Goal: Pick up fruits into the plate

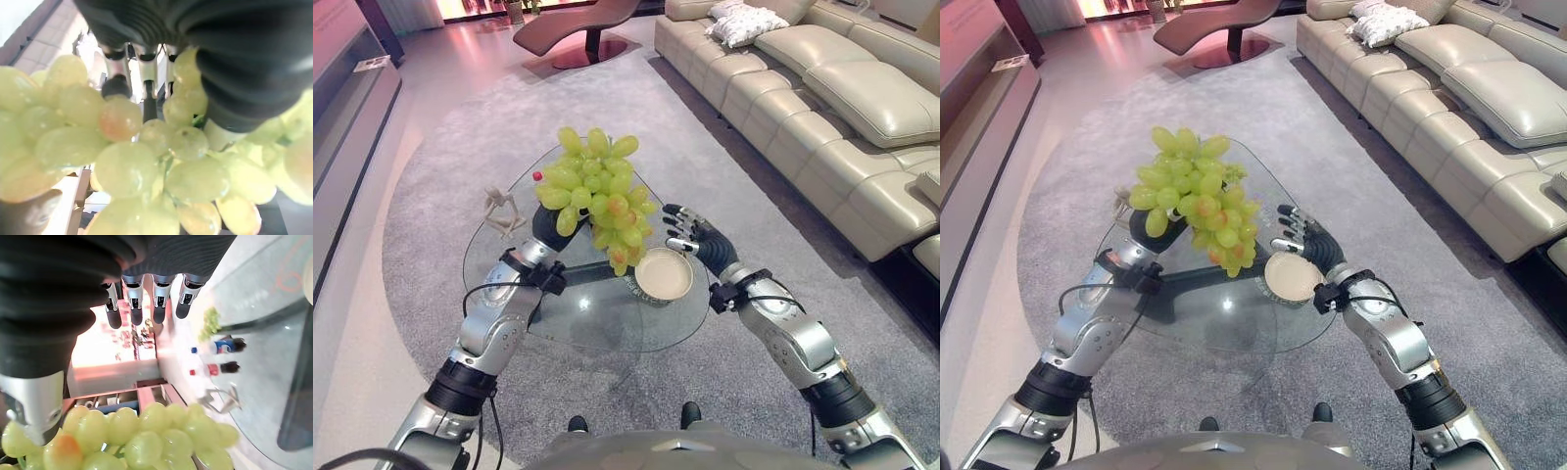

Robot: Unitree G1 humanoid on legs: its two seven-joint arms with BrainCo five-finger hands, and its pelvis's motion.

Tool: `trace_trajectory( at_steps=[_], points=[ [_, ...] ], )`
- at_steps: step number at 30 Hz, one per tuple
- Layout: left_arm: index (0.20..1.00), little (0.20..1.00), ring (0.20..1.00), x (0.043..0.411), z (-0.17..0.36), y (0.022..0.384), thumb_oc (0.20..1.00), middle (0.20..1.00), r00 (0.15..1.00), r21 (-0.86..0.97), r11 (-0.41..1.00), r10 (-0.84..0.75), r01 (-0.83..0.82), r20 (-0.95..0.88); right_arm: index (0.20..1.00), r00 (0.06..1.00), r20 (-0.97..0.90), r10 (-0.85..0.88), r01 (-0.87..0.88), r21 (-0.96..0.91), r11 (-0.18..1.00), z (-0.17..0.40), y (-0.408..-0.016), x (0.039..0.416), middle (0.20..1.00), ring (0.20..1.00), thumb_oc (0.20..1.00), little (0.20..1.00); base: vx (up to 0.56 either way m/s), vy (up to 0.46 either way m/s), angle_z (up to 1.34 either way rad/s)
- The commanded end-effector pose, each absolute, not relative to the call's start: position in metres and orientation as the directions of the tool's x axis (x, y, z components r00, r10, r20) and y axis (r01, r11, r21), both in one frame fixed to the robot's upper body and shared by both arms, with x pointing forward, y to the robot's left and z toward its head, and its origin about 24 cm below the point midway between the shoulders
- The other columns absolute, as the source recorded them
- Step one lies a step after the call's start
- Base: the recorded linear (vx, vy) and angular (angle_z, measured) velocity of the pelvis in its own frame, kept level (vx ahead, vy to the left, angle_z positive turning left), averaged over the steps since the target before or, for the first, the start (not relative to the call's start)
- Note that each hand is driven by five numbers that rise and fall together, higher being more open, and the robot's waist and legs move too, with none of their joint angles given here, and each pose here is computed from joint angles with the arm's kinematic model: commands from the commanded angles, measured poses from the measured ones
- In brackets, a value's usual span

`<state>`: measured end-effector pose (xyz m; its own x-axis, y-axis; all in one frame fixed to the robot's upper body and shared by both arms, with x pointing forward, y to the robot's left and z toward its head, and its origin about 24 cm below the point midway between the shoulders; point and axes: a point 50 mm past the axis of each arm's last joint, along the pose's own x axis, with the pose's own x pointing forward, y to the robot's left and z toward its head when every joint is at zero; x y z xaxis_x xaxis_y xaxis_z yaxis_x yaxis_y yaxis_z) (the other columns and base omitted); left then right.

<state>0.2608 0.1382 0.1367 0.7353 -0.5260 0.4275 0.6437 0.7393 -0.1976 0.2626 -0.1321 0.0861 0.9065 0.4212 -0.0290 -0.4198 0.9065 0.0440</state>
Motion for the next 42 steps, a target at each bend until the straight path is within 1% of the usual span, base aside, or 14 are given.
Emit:
trace_trajectory(
  at_steps=[1,3,5,7,11,12,16,22,26,30,35,40,41,42],
  points=[
    [0.200,0.200,0.200,0.265,0.167,0.145,0.200,0.200,0.682,-0.124,0.759,-0.485,0.639,0.547,1.000,0.859,0.197,0.472,-0.488,0.038,0.872,0.136,-0.115,0.268,1.000,1.000,1.000,1.000,0.00,0.000,0.00],
    [0.200,0.200,0.200,0.265,0.167,0.145,0.200,0.200,0.679,-0.120,0.757,-0.489,0.643,0.547,1.000,0.849,0.185,0.495,-0.511,0.051,0.858,0.134,-0.112,0.267,1.000,1.000,1.000,1.000,0.00,0.000,0.00],
    [0.200,0.200,0.200,0.266,0.168,0.142,0.200,0.200,0.673,-0.115,0.753,-0.496,0.648,0.548,1.000,0.818,0.142,0.557,-0.571,0.096,0.815,0.129,-0.104,0.266,1.000,1.000,1.000,1.000,0.00,0.000,0.00],
    [0.200,0.200,0.200,0.267,0.167,0.139,0.200,0.200,0.668,-0.109,0.746,-0.509,0.657,0.542,1.000,0.753,0.061,0.655,-0.652,0.208,0.729,0.118,-0.091,0.261,1.000,1.000,1.000,1.000,0.00,0.000,0.00],
    [0.200,0.200,0.200,0.271,0.168,0.131,0.200,0.200,0.656,-0.086,0.735,-0.539,0.673,0.528,1.000,0.639,-0.003,0.769,-0.730,0.313,0.608,0.107,-0.072,0.253,1.000,1.000,1.000,1.000,0.00,-0.020,0.00],
    [0.200,0.200,0.200,0.273,0.168,0.128,0.200,0.200,0.646,-0.075,0.725,-0.556,0.685,0.524,1.000,0.598,-0.019,0.802,-0.748,0.349,0.565,0.105,-0.066,0.250,1.000,1.000,1.000,1.000,0.01,-0.042,0.01],
    [0.200,0.200,0.200,0.277,0.169,0.120,0.200,0.200,0.628,-0.050,0.711,-0.584,0.702,0.514,1.000,0.538,-0.043,0.842,-0.763,0.399,0.508,0.102,-0.055,0.247,1.000,1.000,1.000,1.000,0.03,-0.014,0.02],
    [0.200,0.200,0.200,0.280,0.168,0.108,0.200,0.200,0.613,-0.043,0.683,-0.623,0.729,0.485,1.000,0.501,-0.047,0.864,-0.780,0.407,0.475,0.104,-0.043,0.245,1.000,1.000,1.000,1.000,0.05,-0.005,-0.01],
    [0.200,0.200,0.200,0.280,0.163,0.100,0.200,0.200,0.612,-0.059,0.664,-0.646,0.745,0.456,1.000,0.499,-0.034,0.866,-0.785,0.405,0.469,0.108,-0.038,0.245,1.000,1.000,1.000,1.000,0.04,-0.006,-0.07],
    [0.200,0.200,0.200,0.281,0.156,0.097,0.200,0.200,0.630,-0.084,0.666,-0.646,0.741,0.431,1.000,0.509,-0.018,0.861,-0.782,0.407,0.471,0.110,-0.035,0.245,1.000,1.000,1.000,1.000,0.03,0.001,-0.07],
    [0.200,0.200,0.200,0.281,0.145,0.101,0.200,0.200,0.671,-0.127,0.690,-0.617,0.712,0.411,1.000,0.582,0.016,0.813,-0.749,0.402,0.527,0.112,-0.041,0.249,1.000,1.000,1.000,1.000,0.00,0.000,0.00],
    [0.200,0.200,0.200,0.281,0.141,0.107,0.200,0.200,0.705,-0.157,0.720,-0.571,0.676,0.419,1.000,0.692,0.101,0.715,-0.689,0.386,0.613,0.122,-0.050,0.257,1.000,1.000,1.000,1.000,0.00,0.000,0.00],
    [0.200,0.200,0.200,0.281,0.140,0.108,0.200,0.200,0.707,-0.159,0.721,-0.568,0.674,0.420,1.000,0.701,0.111,0.704,-0.684,0.381,0.622,0.124,-0.051,0.257,1.000,1.000,1.000,1.000,0.00,0.000,0.00],
    [0.200,0.200,0.200,0.281,0.140,0.109,0.200,0.200,0.720,-0.171,0.732,-0.549,0.659,0.425,1.000,0.739,0.144,0.658,-0.656,0.372,0.656,0.127,-0.054,0.260,1.000,1.000,1.000,1.000,0.00,0.000,0.00]
  ],
)
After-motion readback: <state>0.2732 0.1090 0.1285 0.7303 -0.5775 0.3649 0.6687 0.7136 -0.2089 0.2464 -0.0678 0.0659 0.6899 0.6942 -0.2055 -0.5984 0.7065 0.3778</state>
